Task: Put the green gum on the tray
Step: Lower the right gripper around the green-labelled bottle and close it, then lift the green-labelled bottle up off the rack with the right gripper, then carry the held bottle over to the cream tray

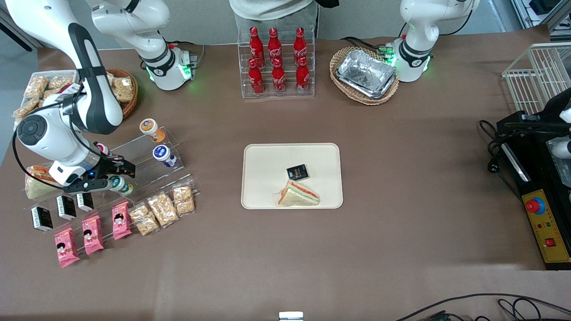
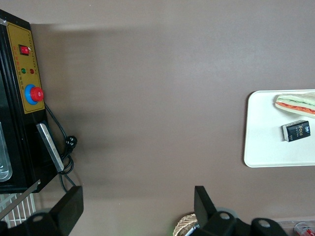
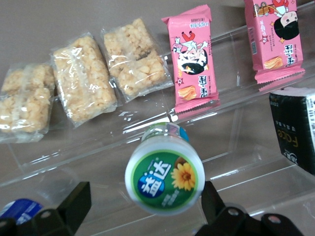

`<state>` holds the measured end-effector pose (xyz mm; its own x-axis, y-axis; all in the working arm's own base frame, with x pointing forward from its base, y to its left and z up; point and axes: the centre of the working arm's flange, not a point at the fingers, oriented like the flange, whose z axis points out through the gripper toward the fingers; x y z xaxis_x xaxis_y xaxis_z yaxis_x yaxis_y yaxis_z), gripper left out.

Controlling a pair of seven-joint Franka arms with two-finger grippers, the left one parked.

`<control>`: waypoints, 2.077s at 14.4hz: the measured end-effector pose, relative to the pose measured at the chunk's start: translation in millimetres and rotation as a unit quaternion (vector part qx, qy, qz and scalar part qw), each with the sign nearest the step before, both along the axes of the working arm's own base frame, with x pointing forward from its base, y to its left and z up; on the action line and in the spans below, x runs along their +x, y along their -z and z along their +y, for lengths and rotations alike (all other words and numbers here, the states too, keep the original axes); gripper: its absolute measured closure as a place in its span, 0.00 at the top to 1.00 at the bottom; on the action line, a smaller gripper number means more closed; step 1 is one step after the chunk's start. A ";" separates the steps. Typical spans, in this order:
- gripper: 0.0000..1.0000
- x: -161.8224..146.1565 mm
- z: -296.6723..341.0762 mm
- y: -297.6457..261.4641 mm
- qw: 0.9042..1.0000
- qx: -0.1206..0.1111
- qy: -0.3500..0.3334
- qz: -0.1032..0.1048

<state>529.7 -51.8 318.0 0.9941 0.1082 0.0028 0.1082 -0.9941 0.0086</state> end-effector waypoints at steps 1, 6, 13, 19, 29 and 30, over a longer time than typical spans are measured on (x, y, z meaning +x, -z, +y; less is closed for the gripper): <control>1.00 0.4 -0.4 2.6 1.000 -0.001 0.000 0.000; 0.96 4.3 -1.0 4.9 1.000 -0.004 -0.002 -0.013; 0.59 10.7 -4.7 -2.8 0.999 -0.007 -0.014 -0.033; 0.59 23.5 -16.6 -22.7 0.997 -0.014 -0.052 -0.057; 0.59 29.9 -29.9 -258.7 0.994 0.019 -0.098 0.037; 0.59 26.8 -28.0 -272.1 0.994 0.020 -0.100 0.041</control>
